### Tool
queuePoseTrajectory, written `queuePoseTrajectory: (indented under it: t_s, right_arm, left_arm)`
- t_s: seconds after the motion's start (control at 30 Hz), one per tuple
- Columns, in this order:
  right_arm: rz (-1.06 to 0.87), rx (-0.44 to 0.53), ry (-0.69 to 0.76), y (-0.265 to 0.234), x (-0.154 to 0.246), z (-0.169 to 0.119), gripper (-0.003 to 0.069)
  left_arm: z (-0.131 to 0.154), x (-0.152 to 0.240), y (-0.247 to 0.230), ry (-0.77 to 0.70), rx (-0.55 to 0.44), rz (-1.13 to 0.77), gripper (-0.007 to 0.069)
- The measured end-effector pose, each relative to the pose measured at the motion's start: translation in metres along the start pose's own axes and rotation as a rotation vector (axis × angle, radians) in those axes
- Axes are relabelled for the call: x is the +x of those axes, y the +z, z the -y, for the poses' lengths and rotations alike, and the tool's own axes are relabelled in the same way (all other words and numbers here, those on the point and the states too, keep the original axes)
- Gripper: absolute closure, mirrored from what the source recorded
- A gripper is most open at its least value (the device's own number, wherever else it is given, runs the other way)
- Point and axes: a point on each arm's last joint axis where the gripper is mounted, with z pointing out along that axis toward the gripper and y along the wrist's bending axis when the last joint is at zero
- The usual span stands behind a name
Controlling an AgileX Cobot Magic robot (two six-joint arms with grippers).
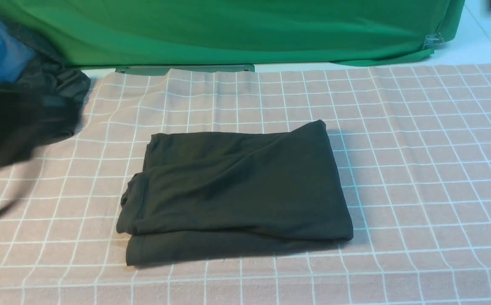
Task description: Fold a long-sleeved shirt over a pink coffee tablecloth.
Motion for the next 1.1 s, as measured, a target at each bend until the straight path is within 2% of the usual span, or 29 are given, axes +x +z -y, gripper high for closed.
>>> queuePoseTrajectory:
  t_s: [0.1, 0.2, 0.4, 0.53, 1.1]
  right_arm:
    - [0.253, 0.037, -0.004, -0.049, 0.020, -0.003, 0.0624]
    - [0.368, 0.057, -0.004, -0.069, 0.045, -0.004, 0.0624]
    - [0.563, 0.096, -0.001, -0.088, 0.096, -0.004, 0.0624]
    - [0.697, 0.115, 0.001, -0.103, 0.108, -0.004, 0.0624]
    - [0.734, 0.119, -0.001, -0.109, 0.110, -0.005, 0.0544]
  left_arm:
    - [-0.009, 0.009, -0.055, 0.029, 0.046, 0.163, 0.0612]
    - [-0.019, 0.025, -0.075, 0.028, 0.056, 0.219, 0.0612]
    - [-0.039, 0.061, -0.093, 0.013, 0.062, 0.251, 0.0612]
    - [-0.049, 0.079, -0.090, -0.003, 0.058, 0.245, 0.0612]
    - [-0.054, 0.088, -0.080, -0.014, 0.037, 0.211, 0.0612]
